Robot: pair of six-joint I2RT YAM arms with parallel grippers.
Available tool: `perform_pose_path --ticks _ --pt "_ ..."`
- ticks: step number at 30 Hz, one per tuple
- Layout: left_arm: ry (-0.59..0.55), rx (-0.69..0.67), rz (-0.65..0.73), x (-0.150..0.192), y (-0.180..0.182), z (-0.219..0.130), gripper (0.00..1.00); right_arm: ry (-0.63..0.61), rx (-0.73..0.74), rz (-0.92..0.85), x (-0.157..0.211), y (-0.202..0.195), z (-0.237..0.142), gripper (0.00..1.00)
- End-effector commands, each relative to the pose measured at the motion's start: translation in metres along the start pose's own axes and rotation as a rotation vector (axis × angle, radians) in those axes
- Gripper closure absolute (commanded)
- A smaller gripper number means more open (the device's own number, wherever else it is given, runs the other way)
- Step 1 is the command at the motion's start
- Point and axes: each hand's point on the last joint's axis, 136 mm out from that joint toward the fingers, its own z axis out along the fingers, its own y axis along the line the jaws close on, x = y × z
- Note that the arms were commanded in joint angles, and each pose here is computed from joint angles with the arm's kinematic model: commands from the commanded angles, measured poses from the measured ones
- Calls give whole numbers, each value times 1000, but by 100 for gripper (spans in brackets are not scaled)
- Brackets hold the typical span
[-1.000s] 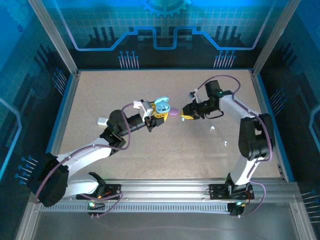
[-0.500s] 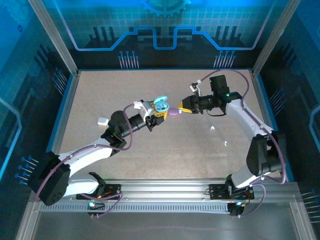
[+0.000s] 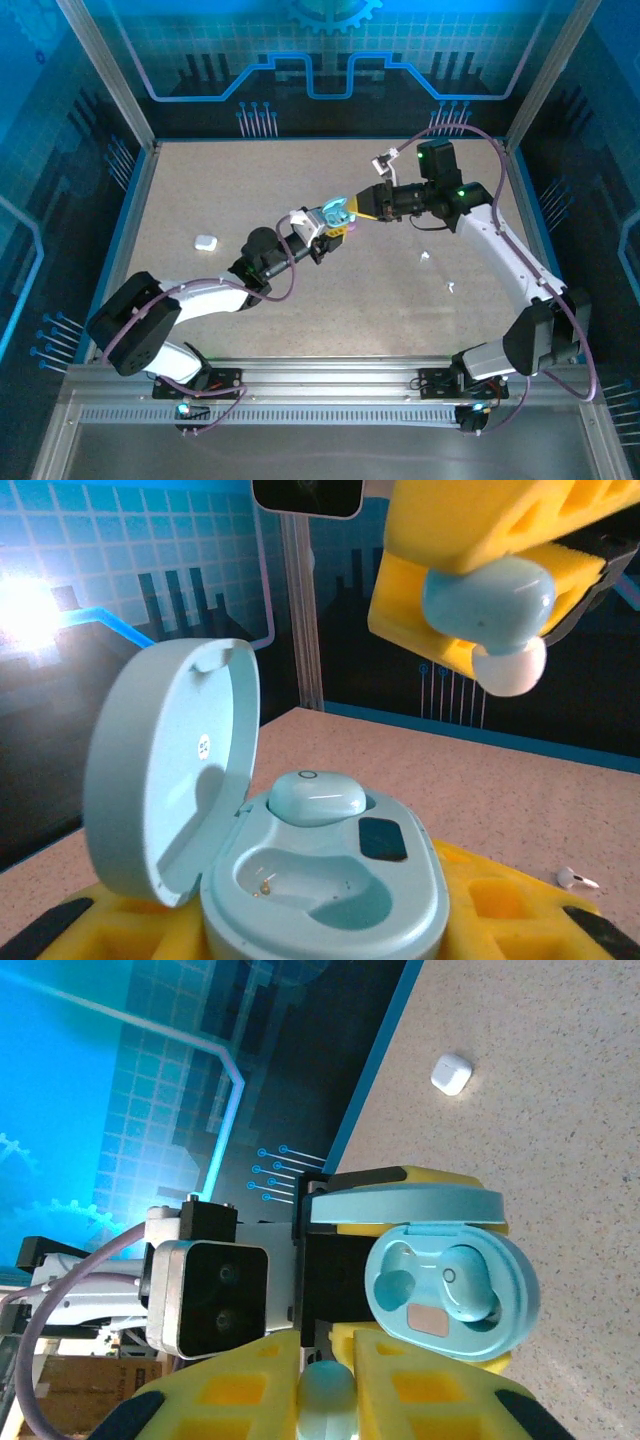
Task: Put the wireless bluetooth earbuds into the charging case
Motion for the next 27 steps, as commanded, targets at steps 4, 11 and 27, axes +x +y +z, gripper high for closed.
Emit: perform_pose_path --ticks 4,11,27 --pt "-113 -25 36 -26 0 7 67 -1 34 -15 3 12 6 79" --pt "-114 -13 28 -25 -5 10 67 -6 60 -37 -1 16 16 80" --pt "-144 -10 9 -34 -8 11 67 -6 172 -46 -1 1 28 80"
